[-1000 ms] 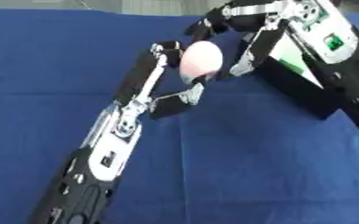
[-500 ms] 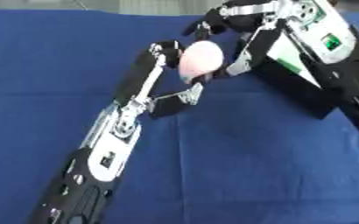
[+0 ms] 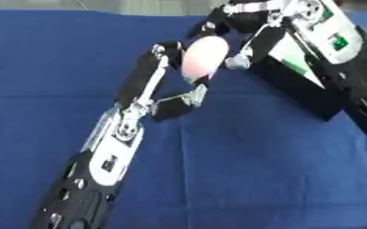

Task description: Pick up the objects with one hand, pass them to the other hand, and then place them into the box on the other side of the table.

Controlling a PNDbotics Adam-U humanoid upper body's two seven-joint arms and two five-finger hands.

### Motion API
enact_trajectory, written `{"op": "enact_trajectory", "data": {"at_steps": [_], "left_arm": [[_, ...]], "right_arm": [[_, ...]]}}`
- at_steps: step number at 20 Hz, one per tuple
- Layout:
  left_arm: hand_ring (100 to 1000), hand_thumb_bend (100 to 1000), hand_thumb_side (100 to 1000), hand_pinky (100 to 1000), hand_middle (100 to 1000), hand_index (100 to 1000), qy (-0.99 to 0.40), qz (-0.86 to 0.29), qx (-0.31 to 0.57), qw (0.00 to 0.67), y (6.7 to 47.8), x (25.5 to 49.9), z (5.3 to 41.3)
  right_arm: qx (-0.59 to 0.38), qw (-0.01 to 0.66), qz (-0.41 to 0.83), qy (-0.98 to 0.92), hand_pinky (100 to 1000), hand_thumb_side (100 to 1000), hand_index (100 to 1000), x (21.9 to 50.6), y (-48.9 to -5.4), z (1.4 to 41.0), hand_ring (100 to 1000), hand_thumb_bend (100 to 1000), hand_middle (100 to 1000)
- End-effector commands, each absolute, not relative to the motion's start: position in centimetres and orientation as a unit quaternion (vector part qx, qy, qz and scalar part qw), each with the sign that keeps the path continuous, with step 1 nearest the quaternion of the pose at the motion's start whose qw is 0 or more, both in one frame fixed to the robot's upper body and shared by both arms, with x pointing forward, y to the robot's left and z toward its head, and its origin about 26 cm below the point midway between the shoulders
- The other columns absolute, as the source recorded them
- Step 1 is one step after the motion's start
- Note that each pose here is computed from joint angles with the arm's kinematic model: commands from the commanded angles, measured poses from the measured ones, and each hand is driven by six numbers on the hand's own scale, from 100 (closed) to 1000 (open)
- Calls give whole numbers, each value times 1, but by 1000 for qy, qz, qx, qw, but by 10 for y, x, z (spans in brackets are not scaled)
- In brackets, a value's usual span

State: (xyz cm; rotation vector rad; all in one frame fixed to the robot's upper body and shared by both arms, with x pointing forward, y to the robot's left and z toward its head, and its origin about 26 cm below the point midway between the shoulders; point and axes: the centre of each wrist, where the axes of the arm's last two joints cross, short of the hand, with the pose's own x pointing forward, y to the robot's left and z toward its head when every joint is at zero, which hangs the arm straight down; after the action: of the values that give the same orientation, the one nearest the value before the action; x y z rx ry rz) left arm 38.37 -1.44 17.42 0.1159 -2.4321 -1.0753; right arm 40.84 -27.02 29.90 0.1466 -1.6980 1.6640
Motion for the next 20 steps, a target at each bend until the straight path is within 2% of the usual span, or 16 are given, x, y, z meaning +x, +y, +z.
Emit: {"op": "enact_trajectory", "data": {"at_steps": [1,2,5,8,11,13,15,20], "left_arm": [[550,100,207,574,511,580,-892,-387,39,231,-19,382,181],[551,104,208,575,512,587,-892,-386,39,232,-19,382,180],[565,260,238,585,532,645,-892,-381,44,238,-18,383,179],[577,352,277,593,549,686,-892,-373,56,248,-16,384,178],[601,503,347,606,583,737,-890,-369,70,259,-16,385,175],[617,639,404,615,606,772,-889,-369,75,261,-16,385,174],[626,696,427,619,619,788,-890,-366,76,261,-15,385,174],[637,761,458,623,632,807,-894,-351,81,265,-14,386,173]], "right_arm": [[51,358,648,-671,805,100,500,402,-271,316,945,246,431],[52,356,649,-670,805,100,499,401,-271,316,945,249,430],[55,353,651,-670,804,100,490,400,-269,316,940,274,421],[57,351,652,-670,803,100,485,399,-268,316,937,293,417],[57,350,652,-670,802,100,481,397,-269,317,934,310,414],[57,350,652,-671,801,100,480,397,-269,317,934,313,413],[56,351,650,-671,800,100,480,397,-271,317,934,316,413],[55,356,645,-674,800,100,479,397,-275,318,935,316,412]]}}
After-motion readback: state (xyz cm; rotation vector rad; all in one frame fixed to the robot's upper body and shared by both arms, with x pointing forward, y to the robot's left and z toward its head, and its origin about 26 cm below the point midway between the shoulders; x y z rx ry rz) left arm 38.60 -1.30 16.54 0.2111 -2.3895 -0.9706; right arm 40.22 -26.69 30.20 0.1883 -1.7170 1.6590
